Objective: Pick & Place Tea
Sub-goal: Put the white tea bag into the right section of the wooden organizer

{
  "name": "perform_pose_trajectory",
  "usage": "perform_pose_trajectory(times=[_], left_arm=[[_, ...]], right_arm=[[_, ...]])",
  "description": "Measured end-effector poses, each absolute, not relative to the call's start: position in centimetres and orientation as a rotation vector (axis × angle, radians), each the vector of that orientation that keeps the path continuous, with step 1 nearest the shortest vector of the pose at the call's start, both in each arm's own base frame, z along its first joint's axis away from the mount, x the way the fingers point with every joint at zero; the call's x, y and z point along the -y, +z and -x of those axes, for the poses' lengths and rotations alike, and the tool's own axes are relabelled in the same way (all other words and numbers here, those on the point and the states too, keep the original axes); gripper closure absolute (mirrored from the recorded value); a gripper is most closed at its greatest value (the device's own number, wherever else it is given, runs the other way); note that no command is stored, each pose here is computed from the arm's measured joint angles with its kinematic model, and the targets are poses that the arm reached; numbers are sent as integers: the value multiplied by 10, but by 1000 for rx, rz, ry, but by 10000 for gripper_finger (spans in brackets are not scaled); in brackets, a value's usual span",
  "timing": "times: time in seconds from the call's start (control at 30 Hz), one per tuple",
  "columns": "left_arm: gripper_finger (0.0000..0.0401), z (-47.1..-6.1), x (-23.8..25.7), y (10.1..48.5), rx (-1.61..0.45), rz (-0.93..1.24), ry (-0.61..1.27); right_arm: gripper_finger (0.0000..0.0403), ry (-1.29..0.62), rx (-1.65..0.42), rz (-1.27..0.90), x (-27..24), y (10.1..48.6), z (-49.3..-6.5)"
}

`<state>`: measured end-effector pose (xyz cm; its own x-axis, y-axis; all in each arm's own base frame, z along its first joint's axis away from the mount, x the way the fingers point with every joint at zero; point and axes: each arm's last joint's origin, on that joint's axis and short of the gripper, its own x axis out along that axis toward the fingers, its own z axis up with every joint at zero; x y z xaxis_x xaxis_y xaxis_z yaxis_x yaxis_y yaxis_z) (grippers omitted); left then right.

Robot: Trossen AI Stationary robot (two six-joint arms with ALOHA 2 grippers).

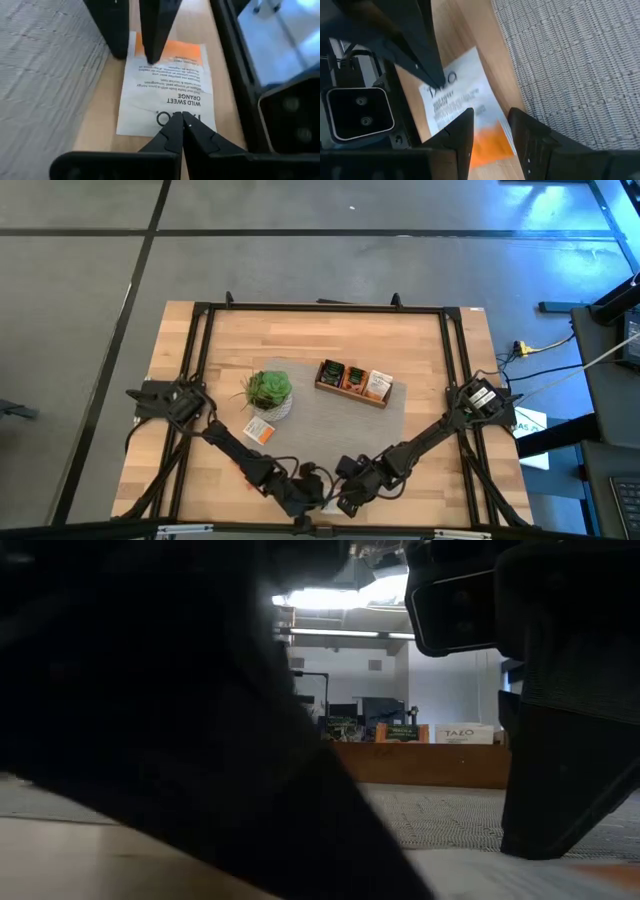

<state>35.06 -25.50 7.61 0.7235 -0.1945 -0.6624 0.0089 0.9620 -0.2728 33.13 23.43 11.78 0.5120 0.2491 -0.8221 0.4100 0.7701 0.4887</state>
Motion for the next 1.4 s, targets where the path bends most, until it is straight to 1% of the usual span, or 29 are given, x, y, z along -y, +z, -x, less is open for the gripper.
perform_pose_trajectory(times=[0.17,0.43,0.6,0.83,0.97,1.1,1.4], left_arm=[[399,-358,253,72,-745,323,-159],[399,-359,252,72,-735,323,-173],[399,-362,247,72,-733,339,-154],[399,-365,244,72,-709,339,-116],[399,-365,244,72,-704,339,-107],[399,-365,243,72,-700,340,-99],[399,-365,243,72,-699,331,-106]], right_arm=[[269,-85,-1068,-709,-235,118,-331],[269,72,-1041,-495,-236,119,-333],[269,157,-993,-437,-239,120,-336],[269,202,-980,-349,-239,118,-336],[272,196,-992,-336,-239,118,-336],[294,195,-990,-337,-239,118,-336],[383,199,-988,-342,-239,118,-336]])
